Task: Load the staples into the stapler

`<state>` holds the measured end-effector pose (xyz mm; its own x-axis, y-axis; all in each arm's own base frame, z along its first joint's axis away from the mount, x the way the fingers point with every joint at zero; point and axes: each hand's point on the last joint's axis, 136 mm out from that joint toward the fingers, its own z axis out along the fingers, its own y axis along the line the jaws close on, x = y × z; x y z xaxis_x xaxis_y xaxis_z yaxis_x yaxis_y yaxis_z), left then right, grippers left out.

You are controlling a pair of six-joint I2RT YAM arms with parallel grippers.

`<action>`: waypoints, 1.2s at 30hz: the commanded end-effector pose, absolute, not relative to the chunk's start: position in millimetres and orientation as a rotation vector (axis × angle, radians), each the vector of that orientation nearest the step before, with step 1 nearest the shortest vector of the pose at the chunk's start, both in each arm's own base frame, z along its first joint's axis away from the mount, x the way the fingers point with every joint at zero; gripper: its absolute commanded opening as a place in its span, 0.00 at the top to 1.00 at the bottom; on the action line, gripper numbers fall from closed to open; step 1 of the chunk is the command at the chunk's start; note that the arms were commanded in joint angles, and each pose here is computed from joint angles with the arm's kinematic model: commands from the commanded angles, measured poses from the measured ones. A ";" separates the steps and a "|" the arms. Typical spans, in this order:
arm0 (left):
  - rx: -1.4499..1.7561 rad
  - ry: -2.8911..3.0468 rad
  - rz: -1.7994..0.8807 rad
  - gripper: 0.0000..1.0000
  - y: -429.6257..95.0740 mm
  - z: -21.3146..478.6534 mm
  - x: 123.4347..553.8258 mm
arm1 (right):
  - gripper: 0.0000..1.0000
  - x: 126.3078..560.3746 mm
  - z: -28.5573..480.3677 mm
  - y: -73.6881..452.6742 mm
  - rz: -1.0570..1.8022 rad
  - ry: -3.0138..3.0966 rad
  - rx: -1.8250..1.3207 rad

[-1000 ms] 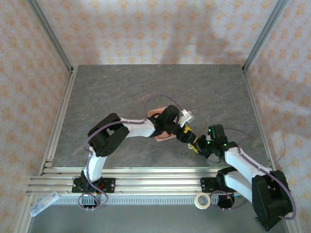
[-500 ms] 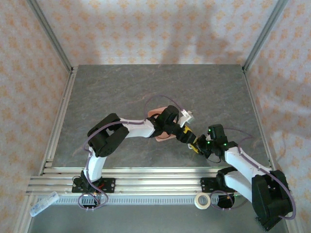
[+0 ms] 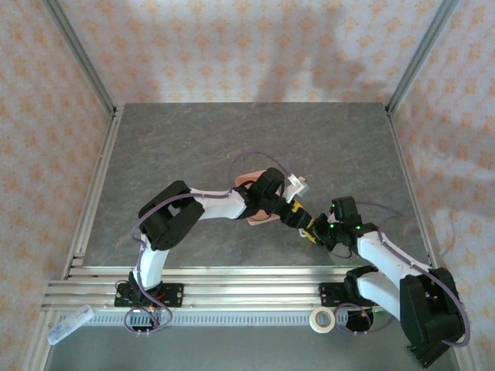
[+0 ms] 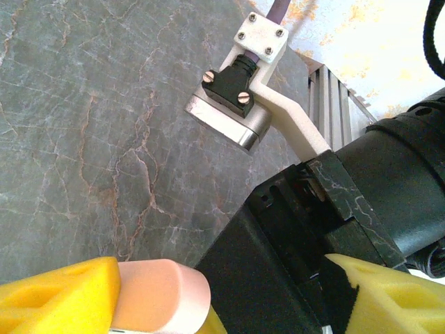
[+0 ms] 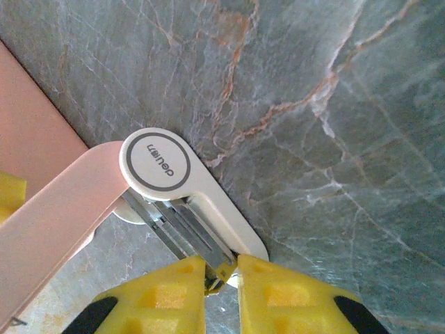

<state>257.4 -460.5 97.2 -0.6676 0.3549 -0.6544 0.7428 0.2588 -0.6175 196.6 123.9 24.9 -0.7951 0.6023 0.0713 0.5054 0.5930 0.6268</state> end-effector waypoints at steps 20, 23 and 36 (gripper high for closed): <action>1.093 2.179 -1.334 0.33 -463.6 86.2 220.8 | 0.80 184.2 14.2 97.2 0.786 2.688 1.006; 1.085 2.181 -1.310 0.33 -462.0 86.8 222.9 | 0.78 183.8 17.2 97.1 0.783 2.693 0.995; 1.023 2.195 -1.231 0.36 -451.1 86.1 239.3 | 0.69 182.6 30.4 96.5 0.768 2.711 0.945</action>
